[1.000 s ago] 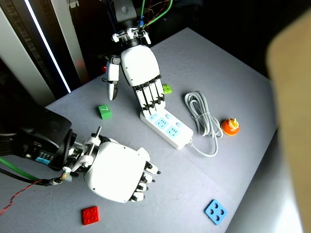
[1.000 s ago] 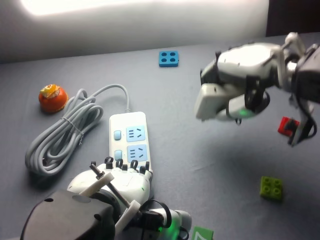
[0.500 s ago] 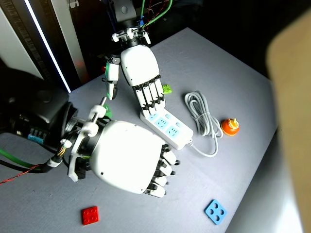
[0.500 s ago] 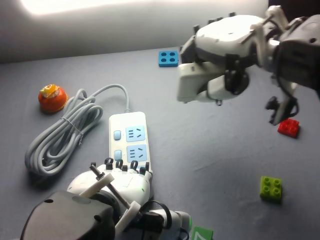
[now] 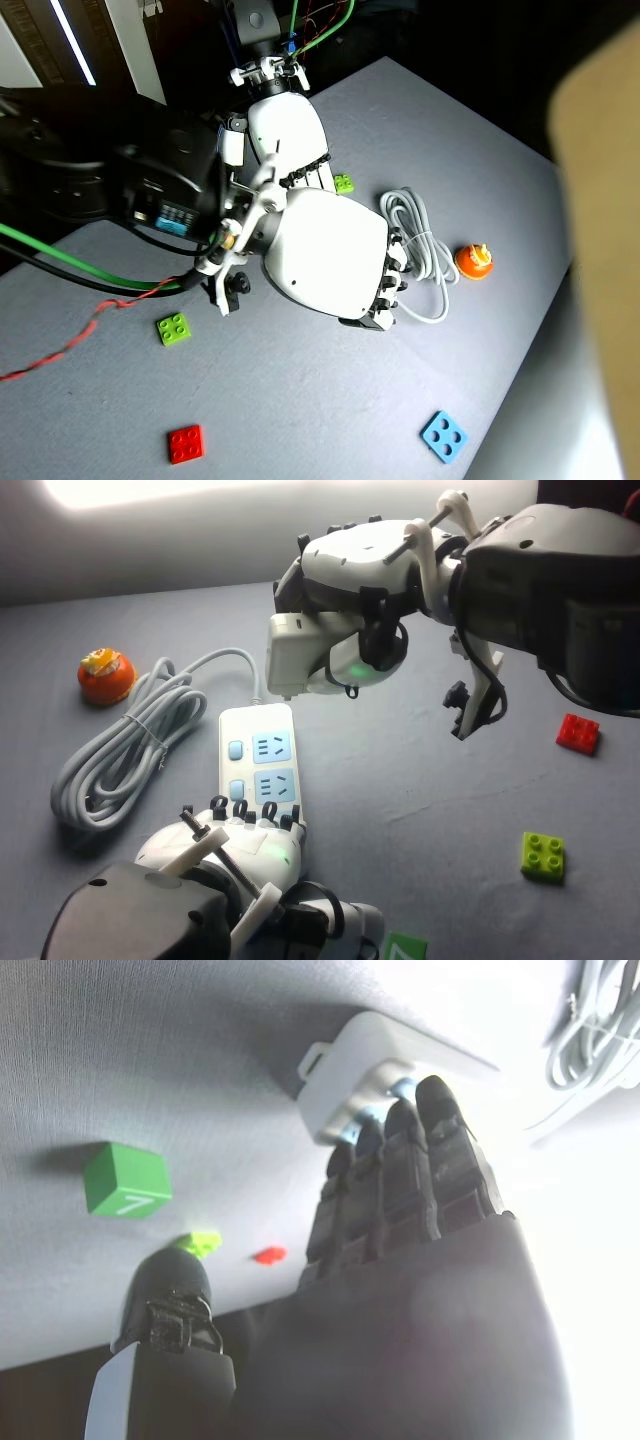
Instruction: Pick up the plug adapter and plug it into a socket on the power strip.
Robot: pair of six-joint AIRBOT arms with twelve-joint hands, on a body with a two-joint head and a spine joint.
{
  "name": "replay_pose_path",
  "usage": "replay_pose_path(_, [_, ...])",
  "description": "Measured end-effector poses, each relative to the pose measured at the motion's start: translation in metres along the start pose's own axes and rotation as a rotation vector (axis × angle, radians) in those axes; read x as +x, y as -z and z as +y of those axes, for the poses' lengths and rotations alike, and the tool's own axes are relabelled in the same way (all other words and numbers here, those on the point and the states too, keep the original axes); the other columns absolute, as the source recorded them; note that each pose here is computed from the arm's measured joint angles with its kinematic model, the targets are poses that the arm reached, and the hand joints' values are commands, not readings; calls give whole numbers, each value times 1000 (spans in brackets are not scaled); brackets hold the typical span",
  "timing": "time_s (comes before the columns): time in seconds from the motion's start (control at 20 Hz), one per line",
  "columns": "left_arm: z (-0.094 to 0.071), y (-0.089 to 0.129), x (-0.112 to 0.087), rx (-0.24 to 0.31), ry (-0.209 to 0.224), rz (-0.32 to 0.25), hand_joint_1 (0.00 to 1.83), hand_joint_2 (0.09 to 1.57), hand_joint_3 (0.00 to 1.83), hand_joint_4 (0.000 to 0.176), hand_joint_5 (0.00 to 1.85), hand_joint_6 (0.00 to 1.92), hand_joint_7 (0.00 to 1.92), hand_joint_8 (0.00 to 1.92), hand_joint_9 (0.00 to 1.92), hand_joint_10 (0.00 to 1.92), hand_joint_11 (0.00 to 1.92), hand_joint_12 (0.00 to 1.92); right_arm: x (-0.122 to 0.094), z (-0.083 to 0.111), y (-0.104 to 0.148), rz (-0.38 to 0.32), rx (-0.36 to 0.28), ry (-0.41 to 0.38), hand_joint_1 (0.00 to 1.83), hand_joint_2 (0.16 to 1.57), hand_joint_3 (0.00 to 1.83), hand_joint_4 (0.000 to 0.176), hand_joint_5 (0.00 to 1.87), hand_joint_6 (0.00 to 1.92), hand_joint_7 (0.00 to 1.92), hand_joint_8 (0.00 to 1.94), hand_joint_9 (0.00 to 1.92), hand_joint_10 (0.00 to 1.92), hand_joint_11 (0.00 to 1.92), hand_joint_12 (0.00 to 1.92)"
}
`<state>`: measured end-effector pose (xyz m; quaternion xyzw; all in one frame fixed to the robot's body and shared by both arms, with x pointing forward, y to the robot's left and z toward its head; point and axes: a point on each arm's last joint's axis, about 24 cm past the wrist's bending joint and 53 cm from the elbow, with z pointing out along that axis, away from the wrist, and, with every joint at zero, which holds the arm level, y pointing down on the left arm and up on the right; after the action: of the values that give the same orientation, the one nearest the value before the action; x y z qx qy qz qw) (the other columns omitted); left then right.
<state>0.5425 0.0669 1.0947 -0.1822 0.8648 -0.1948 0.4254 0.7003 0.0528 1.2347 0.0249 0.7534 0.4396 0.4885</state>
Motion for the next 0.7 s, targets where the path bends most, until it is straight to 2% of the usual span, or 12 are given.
replay_pose_path(0.15, [0,0,0,0,0,-2,0,1231,0,0,116,2,102,3,98,3,0,320,4,1,-5,10,1,-25,1240,1163,0,0,882,948,922,1315,794,1235,696,1593])
replay_pose_path(0.25, [0,0,0,0,0,-1,0,1229,0,0,116,1,107,3,108,4,0,330,10,7,-7,22,-13,8,1240,1155,0,0,881,960,951,1261,822,1204,708,1566])
replay_pose_path(0.35, [0,0,0,0,0,-1,0,1234,2,0,112,0,106,1,99,0,0,334,13,10,-7,34,-25,35,1224,1179,2,0,824,1054,911,1313,785,1213,660,1610])
replay_pose_path(0.5, [0,0,0,0,0,-1,0,1233,1,0,103,0,95,0,93,0,0,332,15,13,-5,51,-52,160,1221,1189,1,0,786,1108,911,1312,805,1210,691,1591])
replay_pose_path(0.6, [0,0,0,0,0,-1,0,1235,1,0,117,2,104,1,102,0,0,378,15,13,-5,51,-57,230,1225,1181,0,0,809,1077,924,1293,809,1199,691,1588])
replay_pose_path(0.7, [0,0,0,0,0,-1,0,1237,1,0,129,3,115,4,109,4,0,427,15,12,-5,51,-54,230,1234,1176,0,0,816,1050,935,1287,814,1198,701,1588])
